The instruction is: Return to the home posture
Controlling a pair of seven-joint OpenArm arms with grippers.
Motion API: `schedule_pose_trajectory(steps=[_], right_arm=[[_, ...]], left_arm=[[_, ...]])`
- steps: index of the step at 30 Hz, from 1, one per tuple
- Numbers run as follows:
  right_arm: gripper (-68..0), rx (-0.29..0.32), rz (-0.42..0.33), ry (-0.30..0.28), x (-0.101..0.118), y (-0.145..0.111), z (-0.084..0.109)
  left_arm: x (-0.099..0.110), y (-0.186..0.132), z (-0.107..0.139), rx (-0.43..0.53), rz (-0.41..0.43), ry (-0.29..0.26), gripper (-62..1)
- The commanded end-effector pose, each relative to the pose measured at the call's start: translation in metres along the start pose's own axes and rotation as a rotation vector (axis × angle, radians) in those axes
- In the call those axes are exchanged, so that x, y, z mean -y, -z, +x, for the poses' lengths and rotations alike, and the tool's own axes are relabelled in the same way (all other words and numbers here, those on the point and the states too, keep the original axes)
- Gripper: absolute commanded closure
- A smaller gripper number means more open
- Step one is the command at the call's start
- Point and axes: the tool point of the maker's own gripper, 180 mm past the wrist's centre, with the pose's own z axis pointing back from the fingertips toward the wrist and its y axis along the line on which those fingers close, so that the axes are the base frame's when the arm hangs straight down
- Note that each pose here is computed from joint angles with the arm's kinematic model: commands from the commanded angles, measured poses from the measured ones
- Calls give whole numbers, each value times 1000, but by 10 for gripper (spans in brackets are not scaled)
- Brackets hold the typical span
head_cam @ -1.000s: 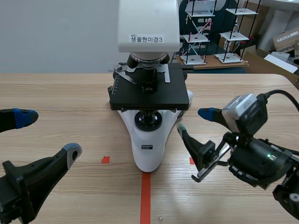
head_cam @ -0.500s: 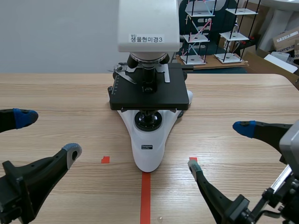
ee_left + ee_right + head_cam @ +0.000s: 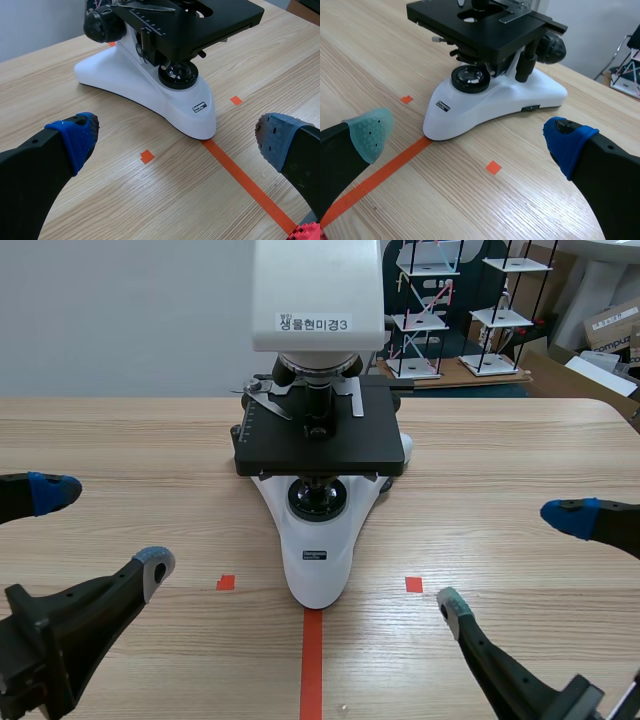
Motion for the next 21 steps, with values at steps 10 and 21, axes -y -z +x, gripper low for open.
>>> schedule_pose_trajectory(steps=[10,21], right_arm=[[-679,30,-12,-15,6,4,15],[-679,109,-13,-20,7,3,31]], left_arm=[[4,1,12,42,-8,-2,-623],[4,1,12,42,-8,-2,-623]])
